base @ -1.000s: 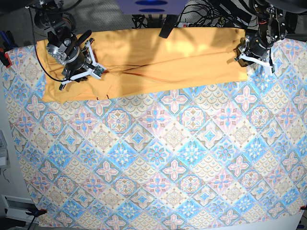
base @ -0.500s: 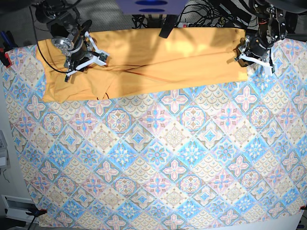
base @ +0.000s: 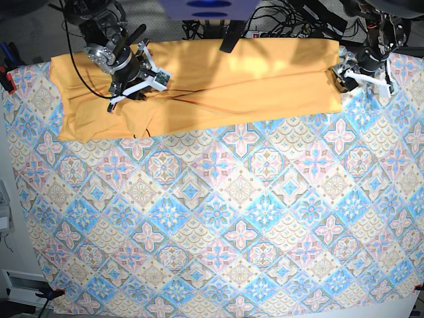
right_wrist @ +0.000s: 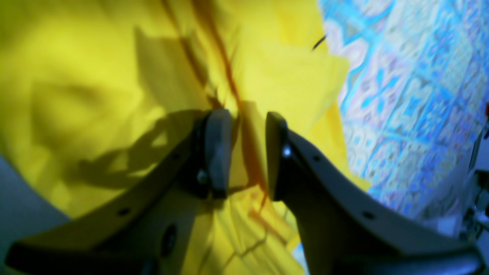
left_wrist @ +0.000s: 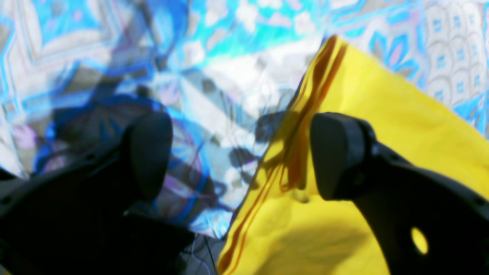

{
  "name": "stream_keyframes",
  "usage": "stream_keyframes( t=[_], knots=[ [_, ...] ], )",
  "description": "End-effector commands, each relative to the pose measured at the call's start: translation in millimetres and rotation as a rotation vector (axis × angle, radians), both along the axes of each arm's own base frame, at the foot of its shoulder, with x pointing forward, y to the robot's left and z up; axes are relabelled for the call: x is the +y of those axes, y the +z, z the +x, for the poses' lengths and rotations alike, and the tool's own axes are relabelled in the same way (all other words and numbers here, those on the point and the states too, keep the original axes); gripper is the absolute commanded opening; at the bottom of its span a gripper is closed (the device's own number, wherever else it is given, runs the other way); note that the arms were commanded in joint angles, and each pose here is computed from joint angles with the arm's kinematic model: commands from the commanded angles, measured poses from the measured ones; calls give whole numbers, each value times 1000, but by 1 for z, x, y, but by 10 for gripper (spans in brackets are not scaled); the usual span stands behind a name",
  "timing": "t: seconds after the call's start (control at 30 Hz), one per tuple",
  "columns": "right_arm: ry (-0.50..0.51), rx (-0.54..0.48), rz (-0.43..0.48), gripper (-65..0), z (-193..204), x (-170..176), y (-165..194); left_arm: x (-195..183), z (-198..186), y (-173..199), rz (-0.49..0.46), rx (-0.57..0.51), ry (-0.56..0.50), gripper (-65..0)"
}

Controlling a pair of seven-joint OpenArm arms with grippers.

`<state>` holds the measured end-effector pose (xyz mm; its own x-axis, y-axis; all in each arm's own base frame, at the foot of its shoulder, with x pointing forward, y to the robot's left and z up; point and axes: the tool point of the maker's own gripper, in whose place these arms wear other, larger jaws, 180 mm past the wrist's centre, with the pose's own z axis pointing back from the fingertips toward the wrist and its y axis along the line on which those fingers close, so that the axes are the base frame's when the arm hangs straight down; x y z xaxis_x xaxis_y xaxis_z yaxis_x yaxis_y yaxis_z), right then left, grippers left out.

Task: Fold the T-shirt properly
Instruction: 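Slide the right gripper along the shirt toward the left gripper, folding inward, then grasp the shirt's end beside the left gripper with the left gripper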

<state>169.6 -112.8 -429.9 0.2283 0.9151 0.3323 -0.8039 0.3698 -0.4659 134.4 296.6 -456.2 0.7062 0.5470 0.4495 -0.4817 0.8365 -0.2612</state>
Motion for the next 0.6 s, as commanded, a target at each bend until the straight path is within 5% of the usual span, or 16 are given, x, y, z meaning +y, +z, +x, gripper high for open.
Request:
stream_keyframes(
  t=[0.0, 0.23, 0.37, 0.57],
  knots=[
    [6, -30, 49, -489, 4, 12, 9, 5, 8, 9, 9, -35, -6, -81],
    [20, 26, 207, -560, -9, 61, 10, 5, 9, 9, 13, -35, -7, -81],
    [75, 54, 179, -632, -12, 81, 8, 5, 11, 10, 13, -41, -7, -81],
    [107, 67, 168, -640, -14, 91, 6, -9, 16, 6, -30, -15, -42, -81]
  ],
)
